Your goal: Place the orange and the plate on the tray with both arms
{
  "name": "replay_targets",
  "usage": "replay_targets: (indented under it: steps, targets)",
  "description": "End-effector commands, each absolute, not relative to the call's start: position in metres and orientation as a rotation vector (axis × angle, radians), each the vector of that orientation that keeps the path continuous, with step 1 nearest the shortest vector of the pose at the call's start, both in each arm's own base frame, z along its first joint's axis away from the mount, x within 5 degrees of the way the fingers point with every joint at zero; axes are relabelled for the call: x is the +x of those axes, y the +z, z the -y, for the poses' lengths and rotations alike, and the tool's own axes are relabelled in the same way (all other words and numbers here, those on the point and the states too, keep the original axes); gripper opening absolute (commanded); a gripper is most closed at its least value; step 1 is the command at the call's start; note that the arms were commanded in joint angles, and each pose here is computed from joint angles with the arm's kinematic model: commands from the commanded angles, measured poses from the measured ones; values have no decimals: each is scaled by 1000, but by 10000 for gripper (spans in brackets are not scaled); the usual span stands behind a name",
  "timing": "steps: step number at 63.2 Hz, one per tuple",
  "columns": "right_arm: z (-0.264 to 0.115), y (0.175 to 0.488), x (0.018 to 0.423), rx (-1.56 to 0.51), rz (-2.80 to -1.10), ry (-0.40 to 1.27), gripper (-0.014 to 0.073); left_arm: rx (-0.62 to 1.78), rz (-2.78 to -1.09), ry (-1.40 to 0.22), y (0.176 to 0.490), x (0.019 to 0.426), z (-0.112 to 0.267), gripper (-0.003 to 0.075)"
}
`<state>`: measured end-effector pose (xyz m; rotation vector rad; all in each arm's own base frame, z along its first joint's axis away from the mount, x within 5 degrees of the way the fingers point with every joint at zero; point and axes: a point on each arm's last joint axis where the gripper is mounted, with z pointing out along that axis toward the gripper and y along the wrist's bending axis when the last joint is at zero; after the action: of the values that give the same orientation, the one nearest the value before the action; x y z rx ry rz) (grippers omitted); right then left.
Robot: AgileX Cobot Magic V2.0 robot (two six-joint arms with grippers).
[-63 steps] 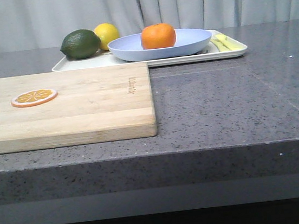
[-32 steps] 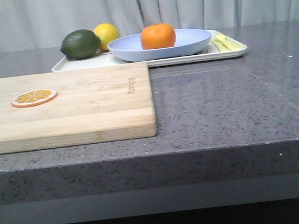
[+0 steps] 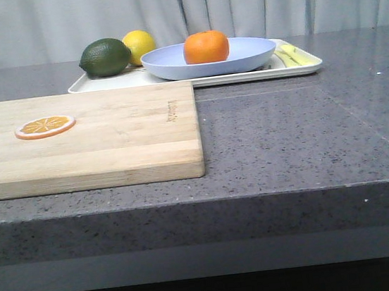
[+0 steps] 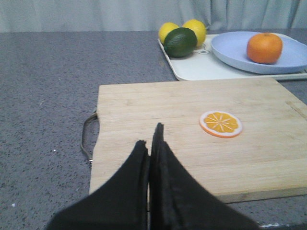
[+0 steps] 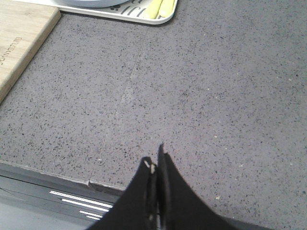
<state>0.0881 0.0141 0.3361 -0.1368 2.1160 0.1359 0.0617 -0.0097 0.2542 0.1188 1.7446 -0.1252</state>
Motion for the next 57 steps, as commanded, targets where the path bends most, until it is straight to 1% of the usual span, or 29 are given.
replay_targets:
  steps: [1,5,10,21,25,57]
  targets:
    - [-13,349,91,-128,-2023,119,-118,32,-1578,-151,254,60,7,-20]
    - [-13,349,91,-128,-2023,119,-118,-18,-1573,-154,236,58,5,-20]
    - [-13,349,91,-128,-2023,119,-118,-32,-1569,-143,221,58,4,-20]
    - [-13,349,91,-128,-2023,119,-118,-37,-1485,-143,203,55,4,-20]
    - [-13,349,91,-128,-2023,119,-118,-36,-1505,-143,203,56,4,-20]
    - [-13,349,91,-128,-2022,119,-118,-36,-1497,-143,203,56,4,-20]
